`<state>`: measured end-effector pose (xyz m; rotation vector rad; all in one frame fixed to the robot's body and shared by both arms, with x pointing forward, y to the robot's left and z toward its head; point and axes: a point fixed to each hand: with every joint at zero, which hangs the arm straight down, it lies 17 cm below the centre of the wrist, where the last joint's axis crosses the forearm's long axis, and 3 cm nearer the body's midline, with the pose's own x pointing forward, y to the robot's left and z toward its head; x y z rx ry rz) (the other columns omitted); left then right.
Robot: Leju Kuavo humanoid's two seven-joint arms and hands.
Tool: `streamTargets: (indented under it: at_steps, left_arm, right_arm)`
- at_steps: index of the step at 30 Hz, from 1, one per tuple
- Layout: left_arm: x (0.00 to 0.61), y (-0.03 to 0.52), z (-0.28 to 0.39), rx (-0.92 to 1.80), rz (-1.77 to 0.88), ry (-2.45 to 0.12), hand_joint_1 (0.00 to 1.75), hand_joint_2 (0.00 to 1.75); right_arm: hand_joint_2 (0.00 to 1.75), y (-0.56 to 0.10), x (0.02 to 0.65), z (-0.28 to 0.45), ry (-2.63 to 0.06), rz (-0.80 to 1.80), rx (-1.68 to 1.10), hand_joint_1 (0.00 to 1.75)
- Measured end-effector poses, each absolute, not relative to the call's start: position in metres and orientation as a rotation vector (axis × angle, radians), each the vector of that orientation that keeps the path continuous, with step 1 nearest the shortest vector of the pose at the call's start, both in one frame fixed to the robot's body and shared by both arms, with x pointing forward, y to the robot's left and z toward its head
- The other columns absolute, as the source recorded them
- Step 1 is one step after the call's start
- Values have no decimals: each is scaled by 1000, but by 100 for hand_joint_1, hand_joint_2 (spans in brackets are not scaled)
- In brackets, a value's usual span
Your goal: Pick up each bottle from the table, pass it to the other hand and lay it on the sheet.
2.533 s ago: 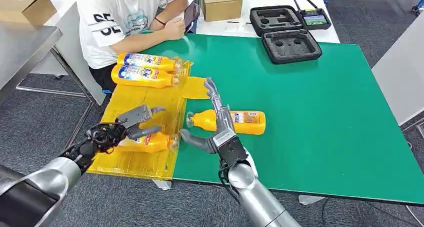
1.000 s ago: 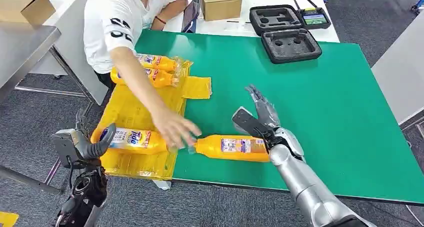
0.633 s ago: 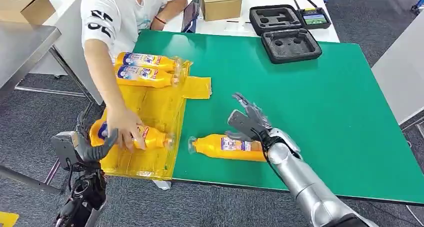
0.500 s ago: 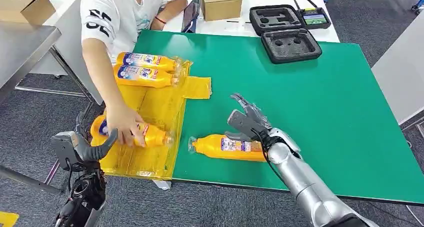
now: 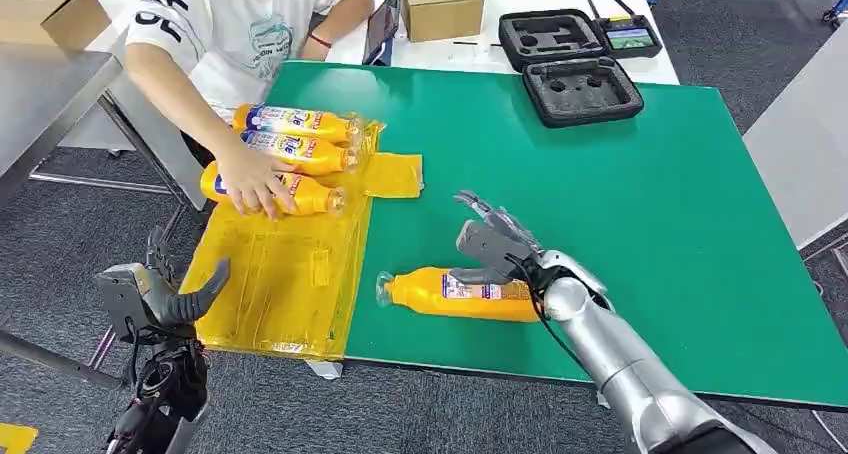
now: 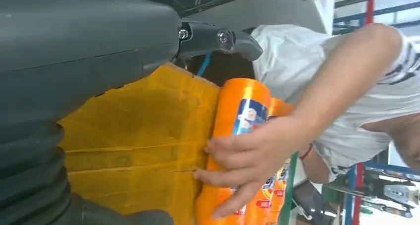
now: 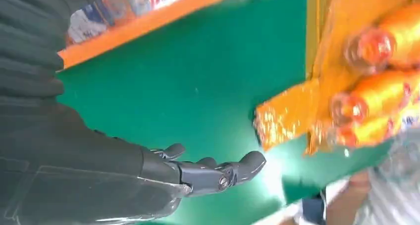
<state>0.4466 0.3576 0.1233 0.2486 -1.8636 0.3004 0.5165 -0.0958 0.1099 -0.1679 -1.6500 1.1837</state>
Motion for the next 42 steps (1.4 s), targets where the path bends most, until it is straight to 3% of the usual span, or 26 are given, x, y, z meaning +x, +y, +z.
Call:
streamTargets:
  at_steps: [14, 42]
  left_arm:
    - [445, 357, 117, 232, 300, -1841, 0, 175]
    - [445, 355, 114, 223, 295, -1825, 0, 175]
  right_arm:
    - [175, -110, 495, 59, -1475, 1412, -132, 0]
    - [175, -128, 488, 34, -1382, 1515, -188, 0]
